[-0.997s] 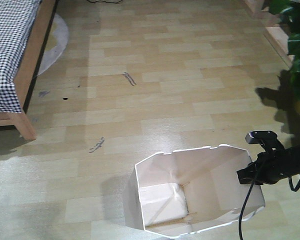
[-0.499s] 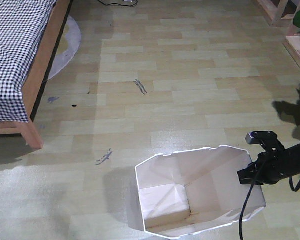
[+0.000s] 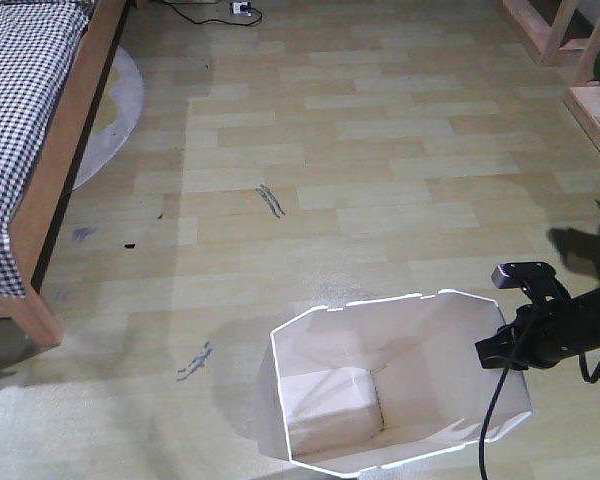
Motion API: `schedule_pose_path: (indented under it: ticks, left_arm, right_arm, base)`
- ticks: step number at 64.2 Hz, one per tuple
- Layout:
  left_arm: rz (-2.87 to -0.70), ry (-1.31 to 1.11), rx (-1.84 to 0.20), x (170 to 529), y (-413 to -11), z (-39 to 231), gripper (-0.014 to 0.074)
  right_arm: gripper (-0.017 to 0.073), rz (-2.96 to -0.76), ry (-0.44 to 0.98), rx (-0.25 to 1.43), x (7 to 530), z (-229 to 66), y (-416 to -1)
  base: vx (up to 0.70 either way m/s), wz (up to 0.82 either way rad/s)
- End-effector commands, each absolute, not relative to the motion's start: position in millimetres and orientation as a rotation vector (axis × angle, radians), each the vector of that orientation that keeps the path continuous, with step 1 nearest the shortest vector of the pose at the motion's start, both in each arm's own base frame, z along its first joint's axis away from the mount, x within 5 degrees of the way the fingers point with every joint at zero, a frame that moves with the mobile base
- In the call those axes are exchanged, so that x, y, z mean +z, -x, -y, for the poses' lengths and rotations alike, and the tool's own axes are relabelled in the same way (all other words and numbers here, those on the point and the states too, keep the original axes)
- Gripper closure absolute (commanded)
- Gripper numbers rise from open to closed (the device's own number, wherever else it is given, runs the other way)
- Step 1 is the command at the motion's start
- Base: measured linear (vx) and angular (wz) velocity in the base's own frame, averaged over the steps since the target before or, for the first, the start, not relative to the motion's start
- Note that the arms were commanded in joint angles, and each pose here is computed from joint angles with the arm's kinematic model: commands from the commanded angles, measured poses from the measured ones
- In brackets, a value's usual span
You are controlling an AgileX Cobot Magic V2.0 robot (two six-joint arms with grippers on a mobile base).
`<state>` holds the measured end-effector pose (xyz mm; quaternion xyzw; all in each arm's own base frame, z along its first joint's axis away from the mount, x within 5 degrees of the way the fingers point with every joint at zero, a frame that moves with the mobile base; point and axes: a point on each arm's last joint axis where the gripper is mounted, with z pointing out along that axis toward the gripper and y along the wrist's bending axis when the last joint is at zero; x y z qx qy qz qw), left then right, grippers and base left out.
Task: Move trash bin to bedside with robot
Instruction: 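Drive the base toward the bed carrying the bin in the right gripper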
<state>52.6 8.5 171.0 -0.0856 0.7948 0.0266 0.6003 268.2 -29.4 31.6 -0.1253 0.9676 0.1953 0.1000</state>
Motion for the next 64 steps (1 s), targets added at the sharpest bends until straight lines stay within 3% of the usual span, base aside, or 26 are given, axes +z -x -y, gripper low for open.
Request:
schedule_pose_path:
  ticks: [1,64]
  left_arm:
    - [-1.766,0.191,0.054,176.4,-53.5,-8.2,0.06]
    - [-1.766,0.191,0.054,176.4,-53.5,-8.2,0.06]
  right_arm:
    - [0.0564,-2.747,0.335,0.791,57.4,17.7,-274.5]
    - [0.0564,-2.747,0.335,0.791,57.4,17.7,-274.5]
  base:
    - [0.32,-0.03]
    - [0.31,0.03]
